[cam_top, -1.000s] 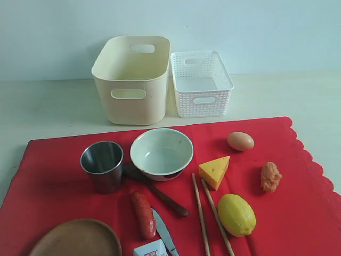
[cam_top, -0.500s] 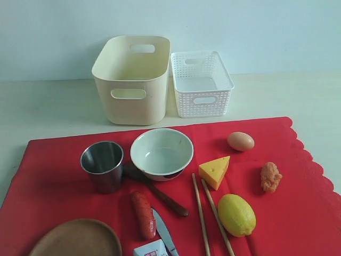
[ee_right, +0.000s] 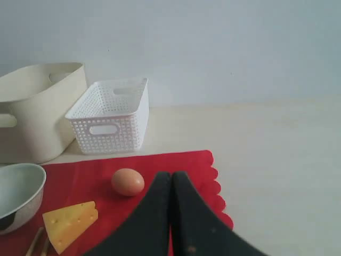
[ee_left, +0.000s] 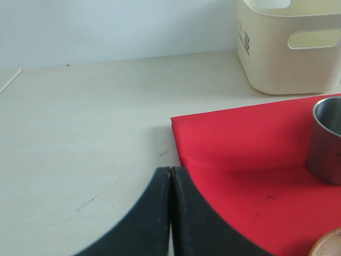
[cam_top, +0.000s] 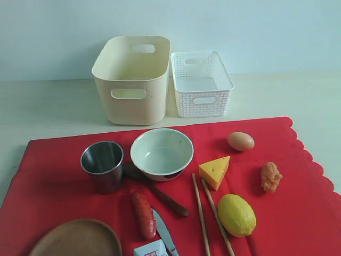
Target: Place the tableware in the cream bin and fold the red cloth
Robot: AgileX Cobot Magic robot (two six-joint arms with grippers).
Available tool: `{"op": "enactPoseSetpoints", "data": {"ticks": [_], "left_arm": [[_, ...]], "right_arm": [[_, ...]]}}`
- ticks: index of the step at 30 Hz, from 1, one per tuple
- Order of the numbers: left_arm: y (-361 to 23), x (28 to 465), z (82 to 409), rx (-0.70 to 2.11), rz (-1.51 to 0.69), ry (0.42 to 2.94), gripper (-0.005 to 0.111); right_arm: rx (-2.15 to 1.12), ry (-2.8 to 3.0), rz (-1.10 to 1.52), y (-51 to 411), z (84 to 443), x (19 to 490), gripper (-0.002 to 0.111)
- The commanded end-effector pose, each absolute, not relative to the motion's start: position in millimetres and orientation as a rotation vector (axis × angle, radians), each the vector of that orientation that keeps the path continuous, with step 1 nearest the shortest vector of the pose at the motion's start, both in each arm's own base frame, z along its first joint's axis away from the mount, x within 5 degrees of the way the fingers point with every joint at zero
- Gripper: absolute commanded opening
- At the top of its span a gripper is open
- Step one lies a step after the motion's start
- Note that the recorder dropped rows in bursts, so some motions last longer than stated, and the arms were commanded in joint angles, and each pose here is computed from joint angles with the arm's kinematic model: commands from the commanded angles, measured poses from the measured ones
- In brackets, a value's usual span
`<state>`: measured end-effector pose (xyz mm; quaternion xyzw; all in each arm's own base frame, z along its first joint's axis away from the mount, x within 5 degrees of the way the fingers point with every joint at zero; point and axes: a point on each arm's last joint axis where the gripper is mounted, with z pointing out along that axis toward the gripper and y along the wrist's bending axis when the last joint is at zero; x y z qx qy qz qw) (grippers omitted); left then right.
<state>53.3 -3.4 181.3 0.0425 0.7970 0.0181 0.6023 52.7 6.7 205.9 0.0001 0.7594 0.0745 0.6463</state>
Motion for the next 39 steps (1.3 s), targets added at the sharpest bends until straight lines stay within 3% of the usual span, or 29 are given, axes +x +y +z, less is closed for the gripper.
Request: {"op": "enactPoseSetpoints", "data": {"ticks": [1, 20, 39], "left_arm": [[-3, 53, 181, 0.096, 0.049, 1.835, 0.000], [-3, 53, 181, 0.096, 0.049, 1.835, 0.000], [-3, 53, 181, 0.096, 0.049, 1.835, 0.000]], "right_arm": [[0.004, 1.713, 0.170, 7, 223, 54, 0.000], [0.006, 1.832, 0.163, 11, 284, 98, 0.000], [-0.004, 1.817, 0.149, 11, 287, 100, 0.000]]}}
